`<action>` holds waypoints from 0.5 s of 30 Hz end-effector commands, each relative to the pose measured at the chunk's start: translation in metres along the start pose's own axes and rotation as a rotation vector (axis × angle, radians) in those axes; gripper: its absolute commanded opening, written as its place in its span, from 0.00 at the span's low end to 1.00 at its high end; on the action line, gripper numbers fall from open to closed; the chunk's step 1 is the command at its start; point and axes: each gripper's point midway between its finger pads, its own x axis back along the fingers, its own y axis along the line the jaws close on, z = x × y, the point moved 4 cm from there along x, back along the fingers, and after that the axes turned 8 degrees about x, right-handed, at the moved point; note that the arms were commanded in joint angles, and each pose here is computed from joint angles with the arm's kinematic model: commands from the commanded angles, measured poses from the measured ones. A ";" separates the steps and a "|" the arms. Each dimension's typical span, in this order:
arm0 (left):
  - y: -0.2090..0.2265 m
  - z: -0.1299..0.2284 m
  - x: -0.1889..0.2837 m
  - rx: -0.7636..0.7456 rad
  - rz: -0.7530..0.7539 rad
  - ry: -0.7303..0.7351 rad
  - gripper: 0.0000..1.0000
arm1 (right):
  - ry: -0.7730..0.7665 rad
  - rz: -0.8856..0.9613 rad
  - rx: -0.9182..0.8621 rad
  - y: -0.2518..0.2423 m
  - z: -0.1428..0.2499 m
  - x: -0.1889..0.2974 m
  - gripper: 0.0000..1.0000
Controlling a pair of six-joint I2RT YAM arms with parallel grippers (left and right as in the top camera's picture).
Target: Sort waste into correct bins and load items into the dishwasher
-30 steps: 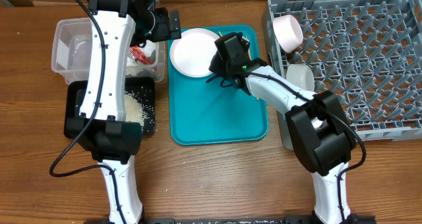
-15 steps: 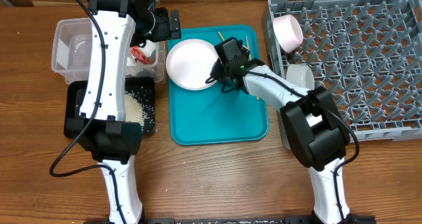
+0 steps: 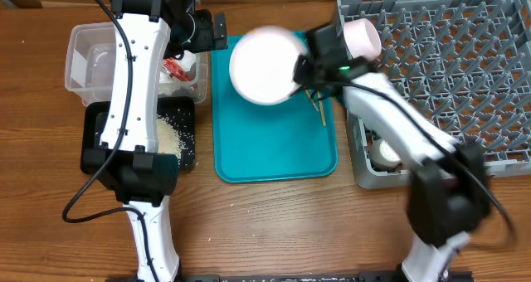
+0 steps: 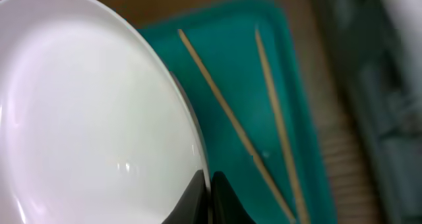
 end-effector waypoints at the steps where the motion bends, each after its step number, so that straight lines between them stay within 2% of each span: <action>1: -0.004 -0.001 0.008 -0.010 0.007 -0.026 1.00 | -0.249 0.062 0.206 -0.015 -0.057 0.090 0.04; 3: -0.004 -0.001 0.008 -0.010 0.006 -0.026 1.00 | -0.332 0.168 0.242 -0.036 -0.074 0.122 0.04; 5: -0.004 -0.001 0.008 -0.010 0.007 -0.026 1.00 | -0.412 0.363 0.210 -0.075 -0.091 0.151 0.04; 8: -0.004 -0.001 0.008 -0.010 0.007 -0.026 1.00 | -0.454 0.588 0.167 -0.129 -0.106 0.172 0.04; 15: -0.004 -0.001 0.008 -0.010 0.007 -0.026 1.00 | -0.429 0.927 0.259 -0.221 -0.135 0.165 0.04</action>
